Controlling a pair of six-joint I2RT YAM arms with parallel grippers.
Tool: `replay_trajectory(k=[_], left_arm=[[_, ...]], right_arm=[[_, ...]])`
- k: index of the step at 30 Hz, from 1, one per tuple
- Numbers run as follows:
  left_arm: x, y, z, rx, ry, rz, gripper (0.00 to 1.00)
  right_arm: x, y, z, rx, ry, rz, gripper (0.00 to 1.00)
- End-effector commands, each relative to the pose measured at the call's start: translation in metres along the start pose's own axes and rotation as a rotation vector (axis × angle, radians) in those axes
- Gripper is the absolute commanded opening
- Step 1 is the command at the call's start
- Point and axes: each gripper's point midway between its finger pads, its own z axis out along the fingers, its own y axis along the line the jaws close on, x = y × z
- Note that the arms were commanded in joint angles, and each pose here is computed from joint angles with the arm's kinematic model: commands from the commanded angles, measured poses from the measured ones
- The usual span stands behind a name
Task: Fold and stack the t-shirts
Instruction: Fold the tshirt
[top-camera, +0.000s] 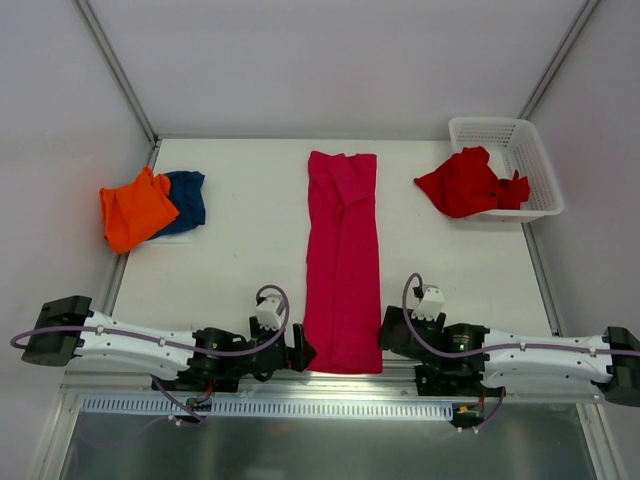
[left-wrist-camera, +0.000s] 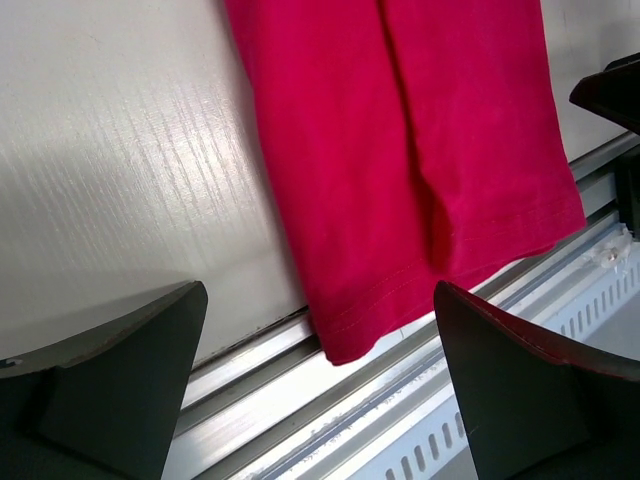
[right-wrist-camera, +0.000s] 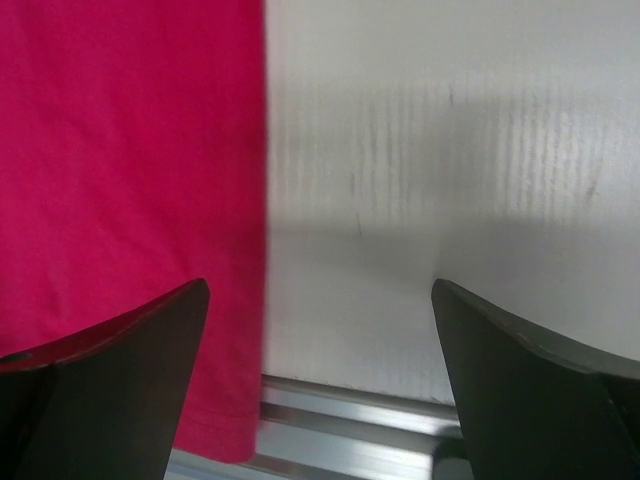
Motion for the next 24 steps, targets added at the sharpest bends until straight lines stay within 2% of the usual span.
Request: replay_trajectory(k=[1, 4, 7, 12, 16, 21, 24], left_arm=[[0.001, 0.001, 0.000, 0.004, -0.033, -0.049, 0.99], [0.004, -0.003, -0.004, 0.038, -0.034, -0.072, 0.99], [0.010, 0.000, -0.006, 0.051, -0.028, -0.102, 0.99], [0.023, 0.006, -0.004, 0.037, 0.000, -0.103, 0.99], [0.028, 0.000, -0.005, 0.039, 0.005, -0.088, 0.99], [0.034, -0.006, -0.009, 0.055, 0.012, -0.082, 0.99], [0.036, -0.008, -0.010, 0.066, 0.015, -0.082, 0.99]], right_arm=[[-0.004, 0.007, 0.008, -0.057, -0.077, 0.181, 0.99], [0.002, -0.004, 0.014, -0.058, -0.104, 0.252, 0.99], [0.007, -0.016, 0.013, -0.025, -0.116, 0.259, 0.99], [0.018, -0.022, 0.010, 0.098, -0.091, 0.183, 0.99], [0.036, -0.013, 0.009, 0.171, -0.076, 0.136, 1.00], [0.063, 0.019, 0.011, 0.100, -0.044, 0.155, 0.99], [0.064, 0.019, 0.001, 0.108, -0.061, 0.144, 0.99]])
